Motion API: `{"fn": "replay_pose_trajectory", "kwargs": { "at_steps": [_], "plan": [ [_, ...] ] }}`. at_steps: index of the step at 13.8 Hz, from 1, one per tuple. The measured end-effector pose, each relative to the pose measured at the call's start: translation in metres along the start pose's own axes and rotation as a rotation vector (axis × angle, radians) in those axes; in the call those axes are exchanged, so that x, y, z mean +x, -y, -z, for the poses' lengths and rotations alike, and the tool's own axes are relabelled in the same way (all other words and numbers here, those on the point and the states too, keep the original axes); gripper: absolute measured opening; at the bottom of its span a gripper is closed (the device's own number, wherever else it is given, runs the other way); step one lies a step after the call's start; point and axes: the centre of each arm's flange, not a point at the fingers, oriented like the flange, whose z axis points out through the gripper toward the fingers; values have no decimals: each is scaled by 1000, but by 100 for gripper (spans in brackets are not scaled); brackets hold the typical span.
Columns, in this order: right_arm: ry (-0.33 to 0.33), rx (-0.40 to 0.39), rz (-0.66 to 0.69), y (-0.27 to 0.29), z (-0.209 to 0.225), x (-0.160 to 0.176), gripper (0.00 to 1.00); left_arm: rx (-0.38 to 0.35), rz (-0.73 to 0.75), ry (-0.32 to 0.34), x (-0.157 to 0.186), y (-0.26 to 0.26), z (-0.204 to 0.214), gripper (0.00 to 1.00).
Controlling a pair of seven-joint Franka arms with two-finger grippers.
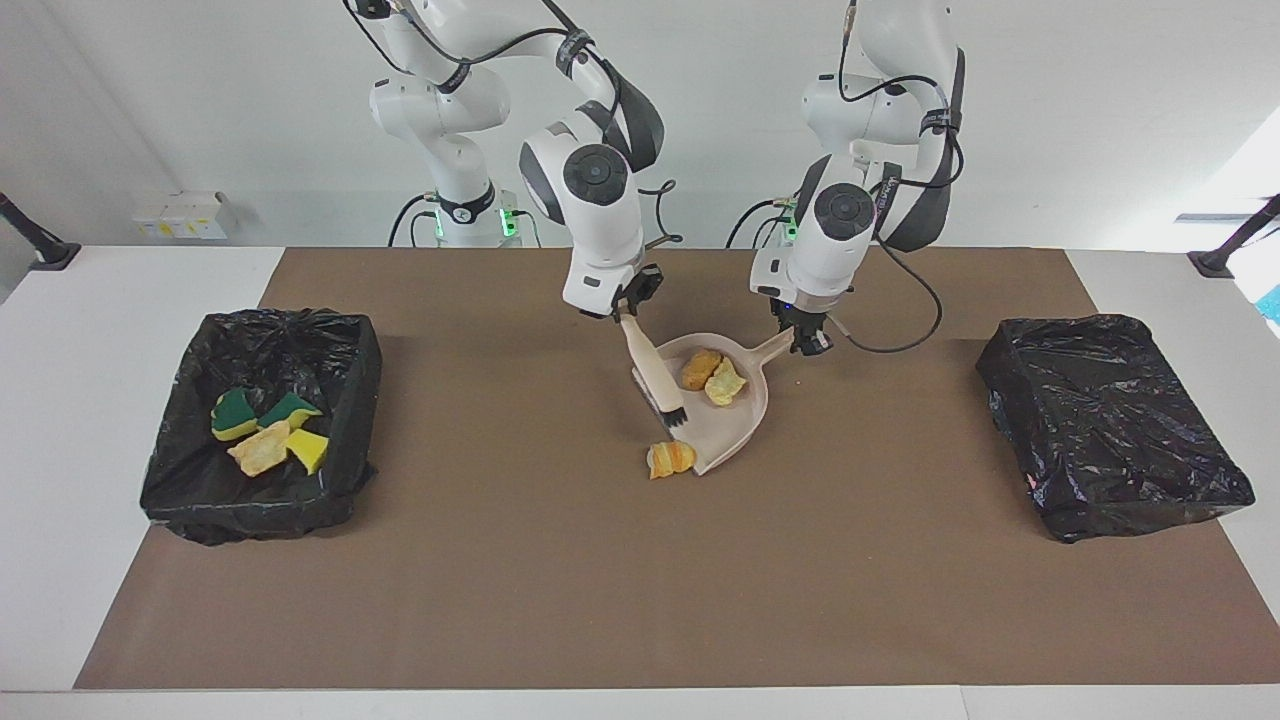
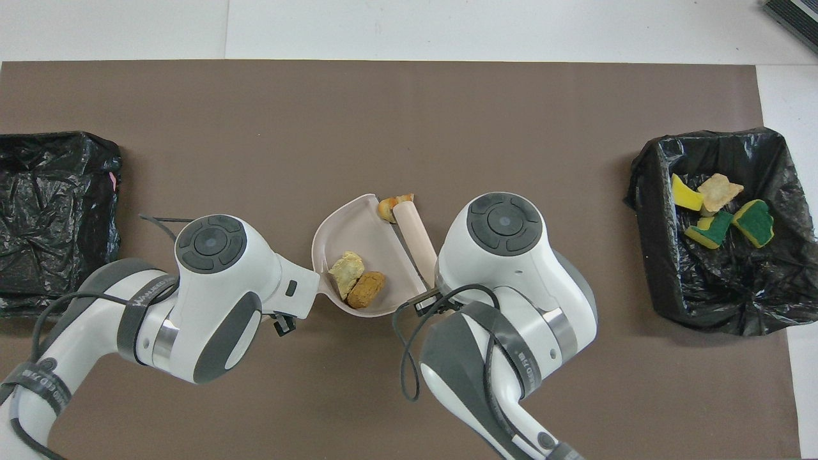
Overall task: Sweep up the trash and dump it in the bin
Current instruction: 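Push the bread into the dustpan with the right gripper's brush, then lift the dustpan with the left gripper while the right gripper lowers the brush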
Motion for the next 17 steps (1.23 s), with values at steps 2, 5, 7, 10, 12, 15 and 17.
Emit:
{"fn": "replay_pose_trajectory", "kwargs": {
  "at_steps": [2,5,7,10,12,15,17],
  "plan": [
    [-20,-84,12,-25,0,18,26,-28,55,21,-5,-1,-2,33],
    [-17,-154,56,-38,-23,57,26,-42,116,33,-7,-3,0,33],
    [-6,-164,80,-37,-44,78,26,-42,137,32,-8,-4,2,33],
    [5,-153,210,2,-55,81,26,-43,148,32,-9,-3,2,33],
    [18,-145,376,51,-56,67,26,-44,149,32,-9,-3,2,33],
    [29,-153,477,88,-47,47,26,-44,150,32,-9,-3,2,33],
    [35,-169,470,76,-31,43,26,-39,152,24,-9,-2,3,33]
  ]
}}
